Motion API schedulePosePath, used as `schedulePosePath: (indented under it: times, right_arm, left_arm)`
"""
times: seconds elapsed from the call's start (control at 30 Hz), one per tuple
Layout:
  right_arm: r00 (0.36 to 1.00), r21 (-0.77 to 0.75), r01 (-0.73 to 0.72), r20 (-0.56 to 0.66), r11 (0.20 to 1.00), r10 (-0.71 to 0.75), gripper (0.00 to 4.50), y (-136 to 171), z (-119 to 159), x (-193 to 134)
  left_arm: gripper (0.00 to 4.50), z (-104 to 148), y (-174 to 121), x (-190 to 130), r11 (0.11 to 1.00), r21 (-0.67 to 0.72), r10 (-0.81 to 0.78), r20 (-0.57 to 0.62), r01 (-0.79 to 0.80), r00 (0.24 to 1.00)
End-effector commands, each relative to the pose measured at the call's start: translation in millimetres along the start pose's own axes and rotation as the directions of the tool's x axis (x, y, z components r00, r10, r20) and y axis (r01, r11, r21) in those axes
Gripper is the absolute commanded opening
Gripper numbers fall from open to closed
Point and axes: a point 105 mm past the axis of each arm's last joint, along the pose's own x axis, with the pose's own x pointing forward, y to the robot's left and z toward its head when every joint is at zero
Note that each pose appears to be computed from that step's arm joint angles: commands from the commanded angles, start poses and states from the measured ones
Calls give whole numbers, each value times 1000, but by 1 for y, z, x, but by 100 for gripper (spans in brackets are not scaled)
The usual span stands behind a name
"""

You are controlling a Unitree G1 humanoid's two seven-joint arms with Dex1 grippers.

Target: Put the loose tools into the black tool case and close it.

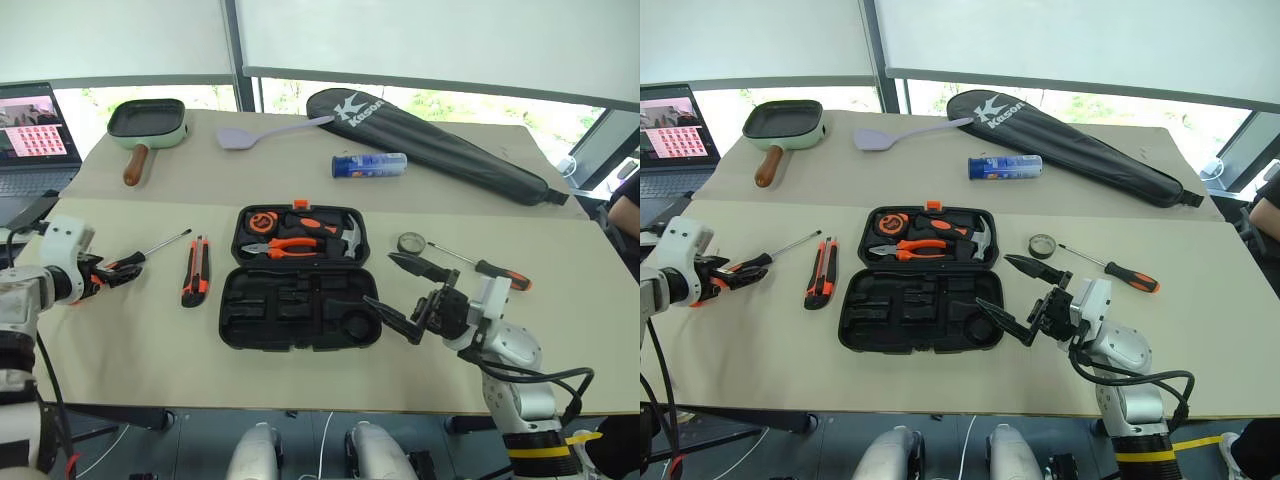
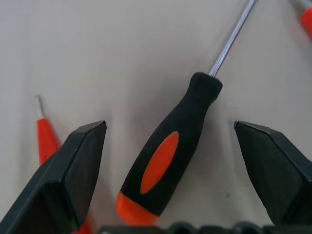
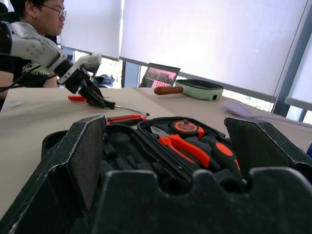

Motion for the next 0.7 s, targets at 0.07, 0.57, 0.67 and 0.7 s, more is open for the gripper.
schedulePosePath:
  times: [0.07, 0.57, 0.67, 0.7]
  right_arm:
    - [997, -15, -3, 77, 1000, 4, 450, 4, 25, 6]
    - [998, -33, -17, 54, 999, 18, 450, -4, 28, 4]
    - [999, -46, -17, 41, 999, 19, 450, -8, 32, 0]
    - [999, -51, -18, 31, 999, 19, 450, -10, 33, -3]
  left_arm:
    - [338, 4, -2, 3, 997, 54, -61, -20, 62, 998]
    - [94, 78, -13, -31, 969, 220, -189, 355, 115, 915]
    - [94, 101, -41, -43, 921, 350, -321, 430, 171, 844]
    - [94, 107, -57, -44, 883, 427, -386, 420, 197, 821]
